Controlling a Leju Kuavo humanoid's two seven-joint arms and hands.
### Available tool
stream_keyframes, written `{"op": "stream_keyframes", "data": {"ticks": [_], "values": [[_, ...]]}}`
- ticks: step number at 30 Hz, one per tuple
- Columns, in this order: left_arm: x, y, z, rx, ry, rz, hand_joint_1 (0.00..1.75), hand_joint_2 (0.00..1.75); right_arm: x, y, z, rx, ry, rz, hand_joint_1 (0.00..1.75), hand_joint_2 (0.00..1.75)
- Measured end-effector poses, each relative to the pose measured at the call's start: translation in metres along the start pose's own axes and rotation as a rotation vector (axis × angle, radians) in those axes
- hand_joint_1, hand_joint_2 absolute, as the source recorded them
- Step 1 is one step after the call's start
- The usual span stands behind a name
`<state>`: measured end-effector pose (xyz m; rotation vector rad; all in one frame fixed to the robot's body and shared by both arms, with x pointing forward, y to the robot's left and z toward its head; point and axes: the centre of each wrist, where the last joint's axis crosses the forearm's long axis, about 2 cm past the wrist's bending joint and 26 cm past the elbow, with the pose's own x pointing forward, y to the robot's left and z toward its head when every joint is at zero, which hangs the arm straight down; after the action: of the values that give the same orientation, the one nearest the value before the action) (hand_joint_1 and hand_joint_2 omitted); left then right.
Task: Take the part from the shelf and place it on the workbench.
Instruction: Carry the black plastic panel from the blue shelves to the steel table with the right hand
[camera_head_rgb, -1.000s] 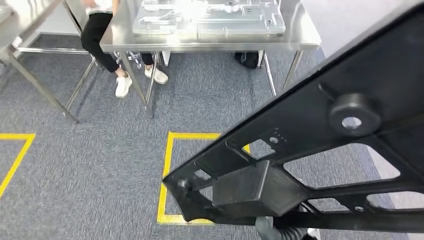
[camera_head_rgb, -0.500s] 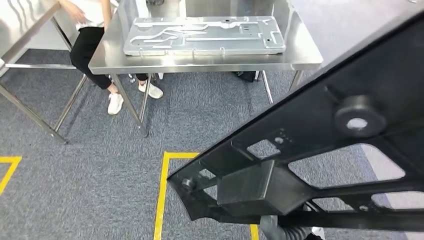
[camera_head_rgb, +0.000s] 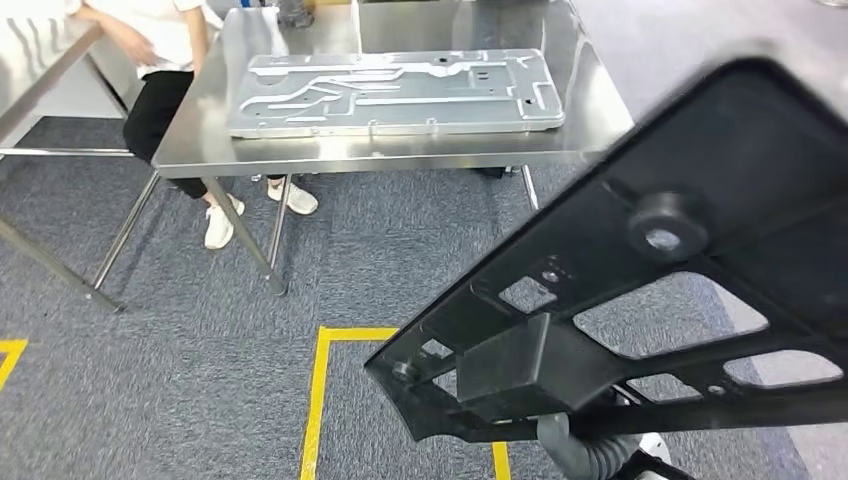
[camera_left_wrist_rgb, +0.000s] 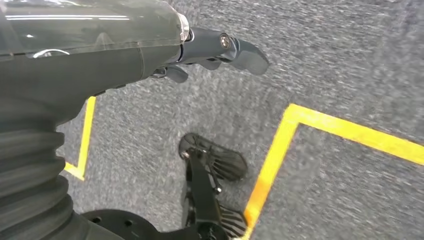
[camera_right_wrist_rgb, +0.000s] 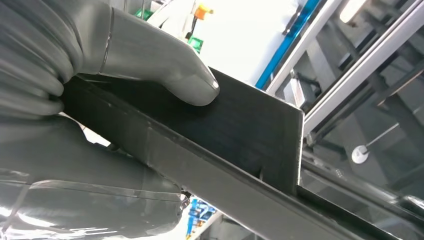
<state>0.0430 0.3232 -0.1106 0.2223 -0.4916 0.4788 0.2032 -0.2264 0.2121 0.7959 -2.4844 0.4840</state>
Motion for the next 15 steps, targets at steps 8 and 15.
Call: {"op": "stream_keyframes", "data": {"ticks": [8, 15], "values": [[-0.004, 0.0013, 0.0016, 0.007, 0.006, 0.006, 0.0, 1.75, -0.0001, 0.0051, 0.0048, -0.019, 0.023, 0.024, 1.75, 1.75], [-0.0061, 0.0018, 0.0024, 0.007, 0.005, 0.007, 0.0, 1.75, -0.0034, 0.0031, 0.0033, -0.023, 0.023, 0.028, 1.75, 1.75]]}}
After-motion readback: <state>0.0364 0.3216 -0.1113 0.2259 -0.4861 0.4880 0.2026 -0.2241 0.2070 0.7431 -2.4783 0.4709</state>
